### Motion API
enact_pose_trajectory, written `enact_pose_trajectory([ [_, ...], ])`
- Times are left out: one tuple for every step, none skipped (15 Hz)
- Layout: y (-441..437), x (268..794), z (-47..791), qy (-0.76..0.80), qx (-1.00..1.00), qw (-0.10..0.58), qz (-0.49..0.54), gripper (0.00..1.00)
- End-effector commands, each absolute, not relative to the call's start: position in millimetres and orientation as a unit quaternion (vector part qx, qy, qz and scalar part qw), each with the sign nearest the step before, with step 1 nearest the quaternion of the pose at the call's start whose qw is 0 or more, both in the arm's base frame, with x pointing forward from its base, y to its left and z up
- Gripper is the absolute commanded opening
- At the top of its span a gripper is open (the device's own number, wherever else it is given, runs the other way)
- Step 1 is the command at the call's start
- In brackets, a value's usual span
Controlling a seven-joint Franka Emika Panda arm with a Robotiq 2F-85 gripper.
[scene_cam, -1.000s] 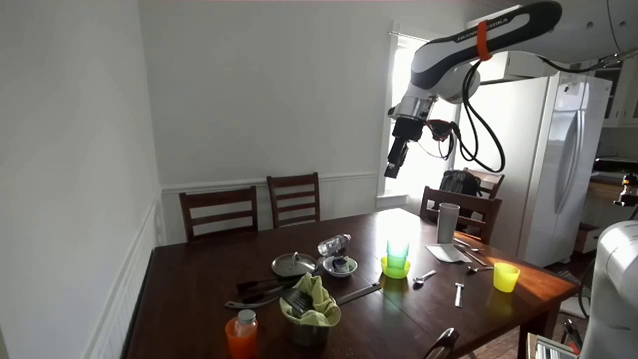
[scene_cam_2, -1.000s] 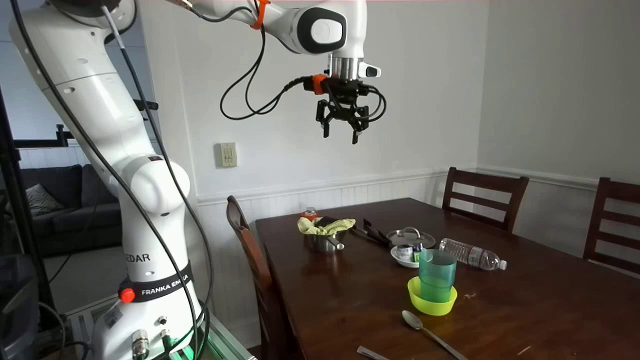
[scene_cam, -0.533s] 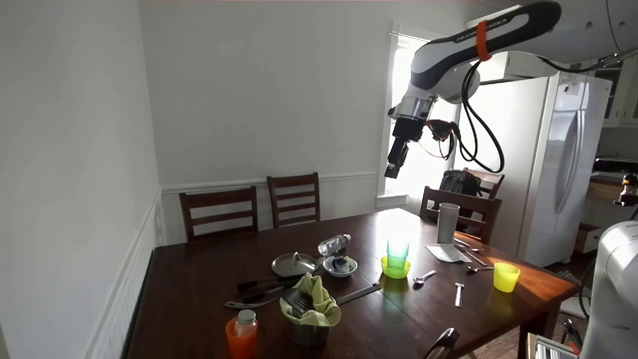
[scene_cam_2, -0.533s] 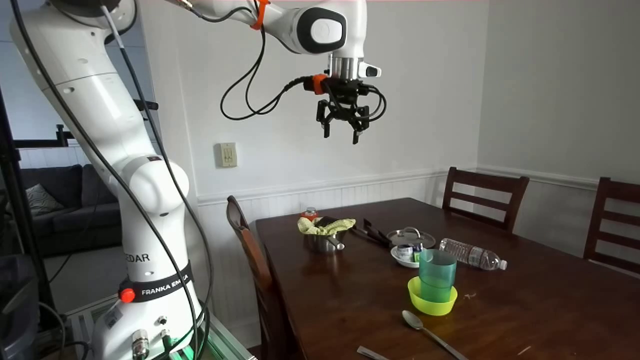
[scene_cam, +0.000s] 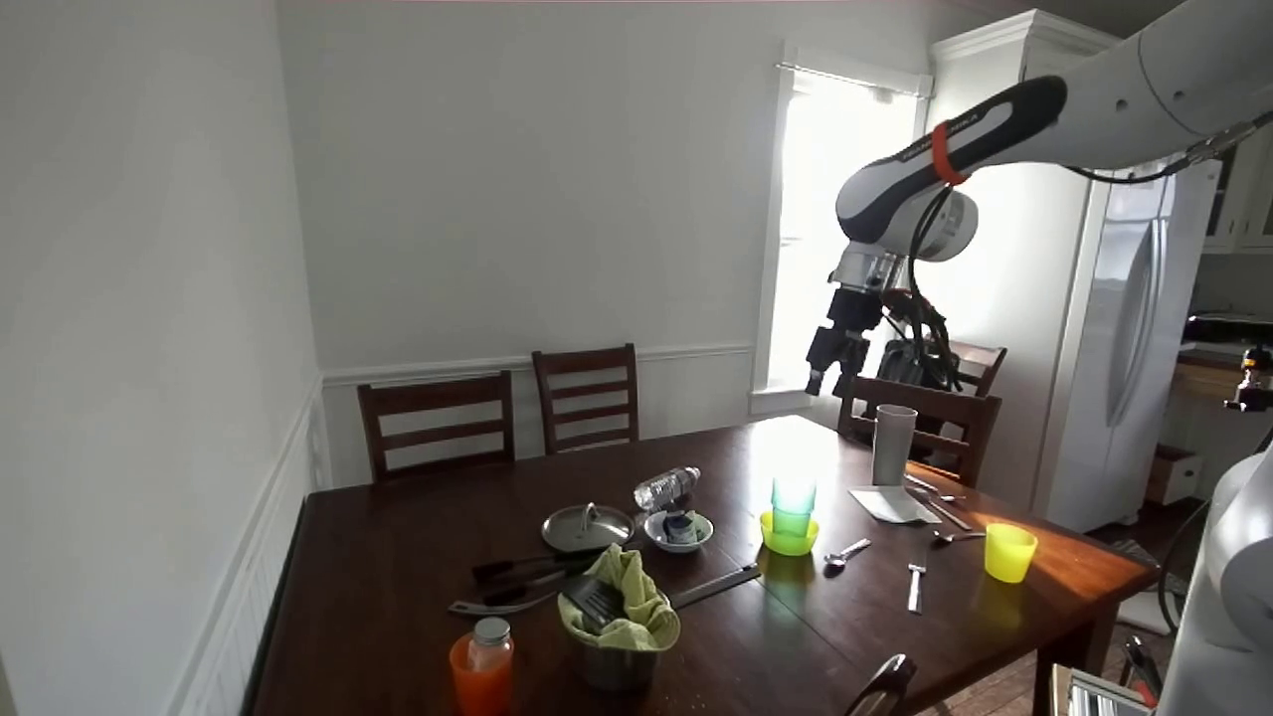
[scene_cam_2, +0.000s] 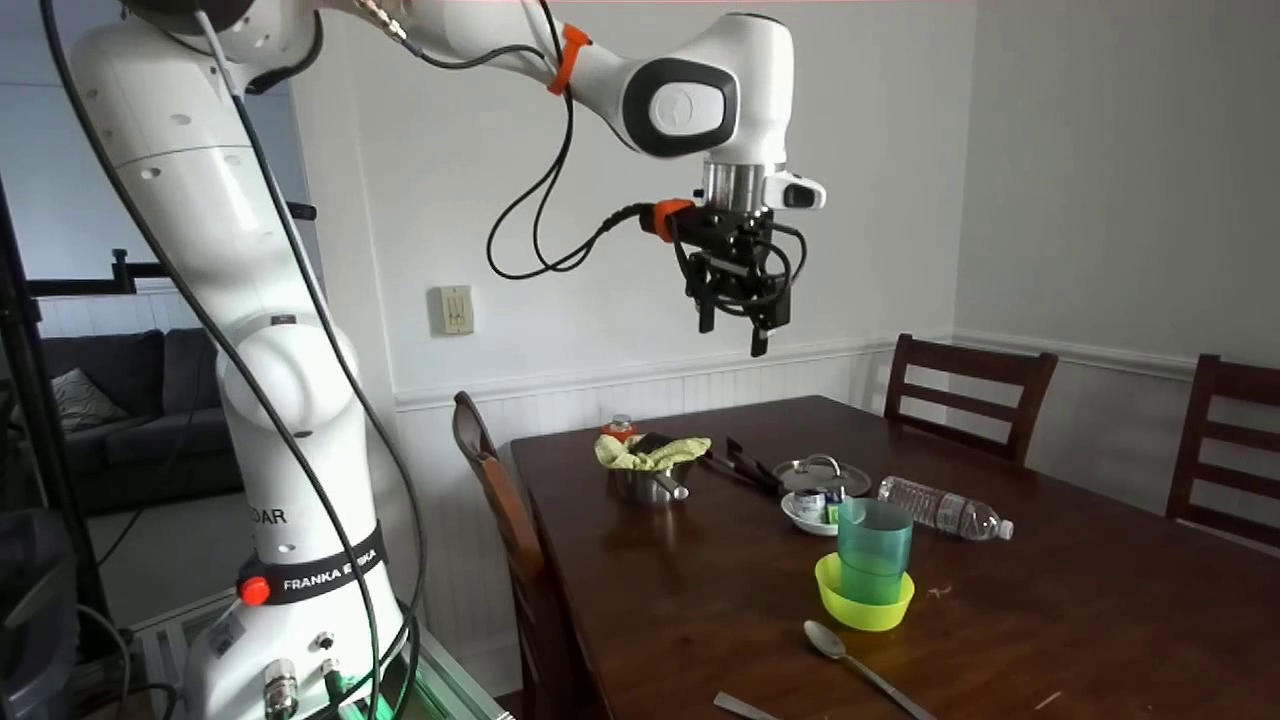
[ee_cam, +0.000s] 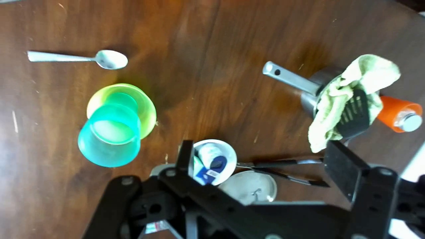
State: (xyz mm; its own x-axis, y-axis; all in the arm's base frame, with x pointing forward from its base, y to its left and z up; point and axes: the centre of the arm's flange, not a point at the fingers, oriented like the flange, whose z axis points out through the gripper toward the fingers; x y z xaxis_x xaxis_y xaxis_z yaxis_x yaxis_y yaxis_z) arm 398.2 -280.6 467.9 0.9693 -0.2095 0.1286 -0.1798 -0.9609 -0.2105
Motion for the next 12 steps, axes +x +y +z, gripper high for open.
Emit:
enact_pose_trajectory([
  [-311, 393, 423, 0.198, -0.973, 0.087, -0.078, 1.00],
  [-317, 390, 413, 0.224, -0.968, 0.080, -0.077, 1.00],
  [-324, 388, 403, 0.249, -0.963, 0.074, -0.076, 1.00],
  [-331, 387, 394, 0.275, -0.956, 0.070, -0.074, 1.00],
  [-336, 385, 386, 0.300, -0.949, 0.065, -0.072, 1.00],
  [-343, 384, 377, 0.325, -0.941, 0.060, -0.073, 1.00],
  [-348, 381, 368, 0.350, -0.933, 0.055, -0.070, 1.00],
  [-351, 380, 361, 0.374, -0.923, 0.052, -0.068, 1.00],
  [-356, 378, 353, 0.398, -0.914, 0.049, -0.065, 1.00],
  [-358, 376, 346, 0.422, -0.903, 0.047, -0.061, 1.00],
  [-361, 375, 339, 0.446, -0.892, 0.044, -0.059, 1.00],
  [-363, 373, 332, 0.469, -0.881, 0.042, -0.055, 1.00],
])
